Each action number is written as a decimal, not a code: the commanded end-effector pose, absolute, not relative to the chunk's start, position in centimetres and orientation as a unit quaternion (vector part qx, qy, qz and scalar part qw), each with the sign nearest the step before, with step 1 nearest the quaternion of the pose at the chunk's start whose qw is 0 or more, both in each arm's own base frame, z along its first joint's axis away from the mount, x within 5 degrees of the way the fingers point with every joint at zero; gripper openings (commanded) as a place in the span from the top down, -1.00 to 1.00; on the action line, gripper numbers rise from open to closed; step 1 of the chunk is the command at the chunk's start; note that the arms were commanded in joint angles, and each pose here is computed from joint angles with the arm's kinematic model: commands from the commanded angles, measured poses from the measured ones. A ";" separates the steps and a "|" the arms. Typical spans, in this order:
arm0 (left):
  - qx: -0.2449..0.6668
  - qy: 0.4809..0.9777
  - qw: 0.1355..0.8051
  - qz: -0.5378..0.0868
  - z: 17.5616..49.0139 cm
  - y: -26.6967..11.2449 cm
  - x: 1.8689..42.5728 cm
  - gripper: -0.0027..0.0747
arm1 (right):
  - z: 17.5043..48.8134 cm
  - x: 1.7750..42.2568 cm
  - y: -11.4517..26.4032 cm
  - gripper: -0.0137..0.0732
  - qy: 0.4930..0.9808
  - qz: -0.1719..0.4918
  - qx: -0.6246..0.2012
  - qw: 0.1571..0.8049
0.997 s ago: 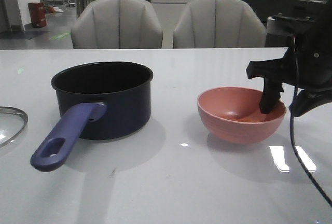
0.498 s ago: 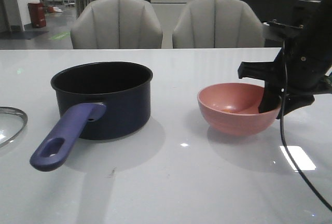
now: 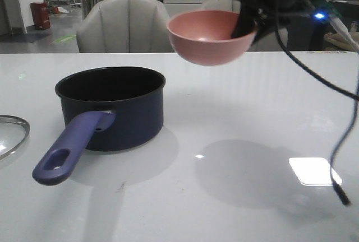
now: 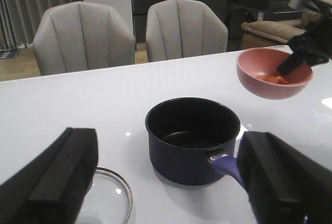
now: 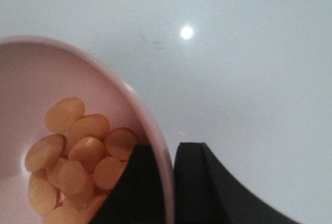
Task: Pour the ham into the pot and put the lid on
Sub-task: 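Lift the pink bowl and carry it above the saucepan, then tilt the pink bowl with the right gripper to pour ham into the saucepan, then carry the empty bowl back and set it down on the table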
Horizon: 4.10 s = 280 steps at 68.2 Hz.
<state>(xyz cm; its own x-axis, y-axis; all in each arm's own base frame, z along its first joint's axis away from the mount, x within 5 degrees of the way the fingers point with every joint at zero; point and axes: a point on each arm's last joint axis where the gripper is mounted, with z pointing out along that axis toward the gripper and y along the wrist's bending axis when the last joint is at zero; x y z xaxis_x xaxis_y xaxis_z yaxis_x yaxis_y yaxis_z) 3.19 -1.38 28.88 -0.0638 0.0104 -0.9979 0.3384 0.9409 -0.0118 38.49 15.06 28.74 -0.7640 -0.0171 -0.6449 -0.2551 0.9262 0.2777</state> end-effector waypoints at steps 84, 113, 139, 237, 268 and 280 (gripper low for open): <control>0.114 0.687 0.705 -0.134 30.4 -1.4 3.1 -0.58 | 27.2 34.4 26.1 0.37 0.432 0.031 -0.308 0.847; 0.114 0.687 0.705 -0.134 30.4 -1.4 3.1 -0.58 | 26.4 33.8 27.1 0.37 0.307 -0.139 -0.370 0.866; 0.114 0.687 0.705 -0.134 30.4 -1.4 3.1 -0.58 | 26.9 34.4 26.1 0.37 0.425 0.058 -0.236 0.872; 0.114 0.687 0.705 -0.134 30.4 -1.4 3.1 -0.58 | 25.1 35.5 6.6 0.37 0.945 0.127 -0.050 0.299; 0.114 0.687 0.705 -0.134 30.4 -1.4 3.1 -0.58 | 20.6 37.1 6.5 0.04 0.959 0.122 -0.035 0.252; 0.114 0.687 0.705 -0.134 30.4 -1.4 3.1 -0.58 | 22.7 36.8 6.2 -0.34 0.952 0.100 -0.077 0.278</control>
<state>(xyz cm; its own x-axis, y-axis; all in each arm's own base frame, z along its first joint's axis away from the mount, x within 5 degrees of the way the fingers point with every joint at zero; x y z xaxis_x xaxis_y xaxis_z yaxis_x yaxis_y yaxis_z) 3.19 -1.38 28.88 -0.0638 0.0104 -0.9979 0.3384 0.9409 -0.0118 36.62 6.77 18.28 -0.9113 -0.0567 -0.4079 -0.1489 0.9688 0.1979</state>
